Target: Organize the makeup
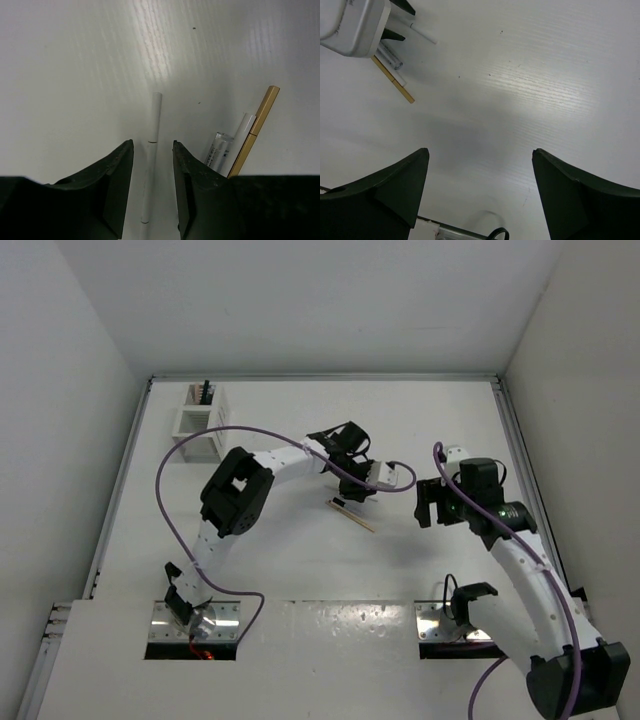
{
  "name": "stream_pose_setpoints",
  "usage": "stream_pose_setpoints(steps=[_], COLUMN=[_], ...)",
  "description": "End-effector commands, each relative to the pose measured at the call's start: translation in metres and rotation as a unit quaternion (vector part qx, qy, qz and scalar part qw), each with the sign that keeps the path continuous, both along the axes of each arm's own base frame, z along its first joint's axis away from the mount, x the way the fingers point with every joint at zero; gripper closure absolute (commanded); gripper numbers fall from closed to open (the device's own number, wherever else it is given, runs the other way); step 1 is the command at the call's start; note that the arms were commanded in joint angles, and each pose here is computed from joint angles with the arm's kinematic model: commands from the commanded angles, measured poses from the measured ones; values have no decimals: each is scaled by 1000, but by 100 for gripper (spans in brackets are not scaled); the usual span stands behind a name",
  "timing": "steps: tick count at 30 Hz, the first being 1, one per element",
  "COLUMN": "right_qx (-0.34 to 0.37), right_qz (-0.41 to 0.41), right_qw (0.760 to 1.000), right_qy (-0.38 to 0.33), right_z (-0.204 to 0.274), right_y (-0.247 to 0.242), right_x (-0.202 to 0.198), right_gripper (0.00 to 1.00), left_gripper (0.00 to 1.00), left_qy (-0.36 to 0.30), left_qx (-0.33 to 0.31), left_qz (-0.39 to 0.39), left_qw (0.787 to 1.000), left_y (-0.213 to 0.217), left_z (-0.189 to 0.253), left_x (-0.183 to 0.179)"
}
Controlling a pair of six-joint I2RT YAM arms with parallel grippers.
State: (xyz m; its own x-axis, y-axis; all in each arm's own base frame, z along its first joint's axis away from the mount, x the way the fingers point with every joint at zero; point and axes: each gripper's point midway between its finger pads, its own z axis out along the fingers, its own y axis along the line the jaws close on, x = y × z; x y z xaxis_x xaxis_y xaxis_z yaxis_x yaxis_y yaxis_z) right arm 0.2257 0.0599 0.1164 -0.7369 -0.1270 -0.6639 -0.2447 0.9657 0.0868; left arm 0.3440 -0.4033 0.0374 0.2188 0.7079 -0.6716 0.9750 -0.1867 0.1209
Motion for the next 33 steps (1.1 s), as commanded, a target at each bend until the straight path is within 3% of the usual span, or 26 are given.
stream_pose_setpoints(steps=[1, 6, 10, 15, 18, 19, 21, 26, 29, 33], right_qx=[-20, -20, -21, -30, -28, -27, -32, -34, -33, -32], right_qz=[-9, -25, -28, -37, -37, -38, -51, -65, -76, -85], right_qw=[1000, 999, 999, 998, 997, 997, 996, 994, 993, 992], right_qy=[-12, -24, -28, -49, -54, -60, -67, -78, -82, -89], right_z=[8, 14, 19, 26, 29, 31, 34, 38, 41, 49], right_y=[-10, -15, -17, -23, -23, -23, -27, -31, -34, -35], right_x=[0, 1, -1, -1, -3, -4, -5, -7, -8, -4], right_gripper=[16, 16, 16, 16, 16, 16, 16, 16, 16, 16], left_gripper=[57, 59, 70, 74, 87, 96, 100, 100, 100, 100], left_qy=[2, -3, -13, -19, -25, -33, -39, -41, -33, -19], left_qx=[21, 39, 68, 88, 98, 99, 99, 76, 41, -69], left_qz=[-21, -18, -13, -17, -17, -13, -11, -9, 32, 111], left_qw=[1000, 999, 998, 996, 995, 994, 994, 996, 998, 991], left_y=[3, 10, 11, 20, 21, 21, 18, 17, 18, 13], left_z=[-19, -29, -46, -58, -65, -63, -62, -51, -26, 56], left_x=[-14, -12, -11, -12, -8, -4, 1, 15, 40, 87])
